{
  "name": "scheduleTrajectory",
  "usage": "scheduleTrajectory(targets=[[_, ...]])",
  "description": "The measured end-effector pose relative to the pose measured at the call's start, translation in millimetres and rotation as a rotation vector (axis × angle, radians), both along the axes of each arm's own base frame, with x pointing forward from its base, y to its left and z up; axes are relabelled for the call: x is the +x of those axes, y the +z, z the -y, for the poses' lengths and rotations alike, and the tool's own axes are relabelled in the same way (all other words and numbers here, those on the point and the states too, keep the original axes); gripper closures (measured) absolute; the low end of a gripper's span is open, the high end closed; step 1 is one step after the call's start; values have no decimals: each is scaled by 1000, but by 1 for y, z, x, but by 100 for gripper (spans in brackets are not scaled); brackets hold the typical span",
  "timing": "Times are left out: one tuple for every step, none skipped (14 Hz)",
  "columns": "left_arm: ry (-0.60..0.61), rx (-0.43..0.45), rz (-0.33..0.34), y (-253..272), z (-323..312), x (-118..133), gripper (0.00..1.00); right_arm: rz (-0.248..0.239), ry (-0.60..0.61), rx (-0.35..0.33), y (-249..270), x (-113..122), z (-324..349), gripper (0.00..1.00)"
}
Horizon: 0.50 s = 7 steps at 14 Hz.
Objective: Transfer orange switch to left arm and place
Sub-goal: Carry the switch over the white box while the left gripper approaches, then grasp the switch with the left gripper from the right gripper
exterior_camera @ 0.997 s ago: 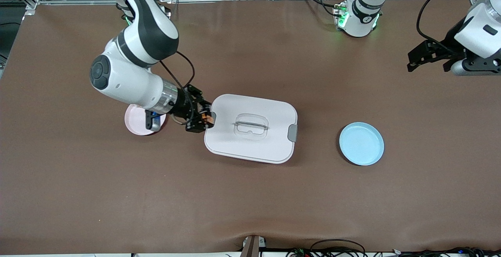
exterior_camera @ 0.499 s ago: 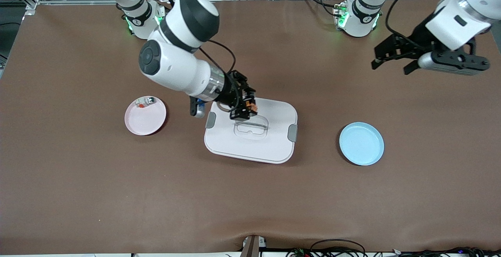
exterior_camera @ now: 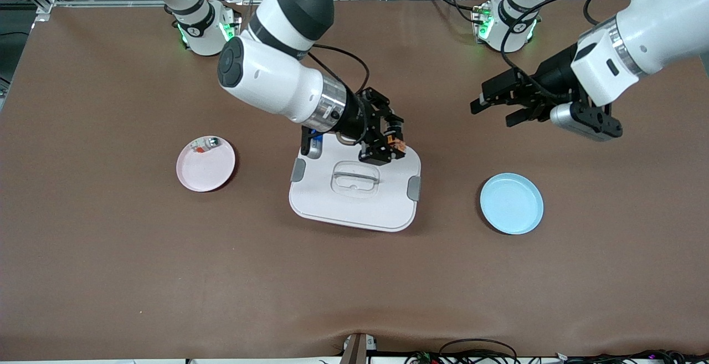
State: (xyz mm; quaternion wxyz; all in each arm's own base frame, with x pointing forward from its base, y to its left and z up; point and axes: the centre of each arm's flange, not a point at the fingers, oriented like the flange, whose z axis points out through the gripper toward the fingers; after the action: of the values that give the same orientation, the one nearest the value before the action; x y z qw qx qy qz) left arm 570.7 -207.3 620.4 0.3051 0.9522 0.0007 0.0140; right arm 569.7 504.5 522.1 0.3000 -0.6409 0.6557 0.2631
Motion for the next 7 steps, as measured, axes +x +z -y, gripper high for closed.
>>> scheduleTrajectory(targets=[[-4,-13,13,-2,9,1,0,13,-6,10,0,-2,-6,27],[-15,-20,27,-3,22,0,0,18,-9,18,1,-3,-12,27],[-31,-25,41,-4,36,-2,0,16,-19,26,2,-3,-16,27],[-48,-30,58,-6,49,-4,0,16,-37,38,5,-1,-18,27],[-71,-34,76,-10,59,-4,0,19,-55,50,8,1,-19,27],[-100,-34,92,-14,65,-4,0,20,-63,60,10,1,-21,27],[-131,-33,108,-20,65,-1,5,18,-64,66,12,0,-23,27]])
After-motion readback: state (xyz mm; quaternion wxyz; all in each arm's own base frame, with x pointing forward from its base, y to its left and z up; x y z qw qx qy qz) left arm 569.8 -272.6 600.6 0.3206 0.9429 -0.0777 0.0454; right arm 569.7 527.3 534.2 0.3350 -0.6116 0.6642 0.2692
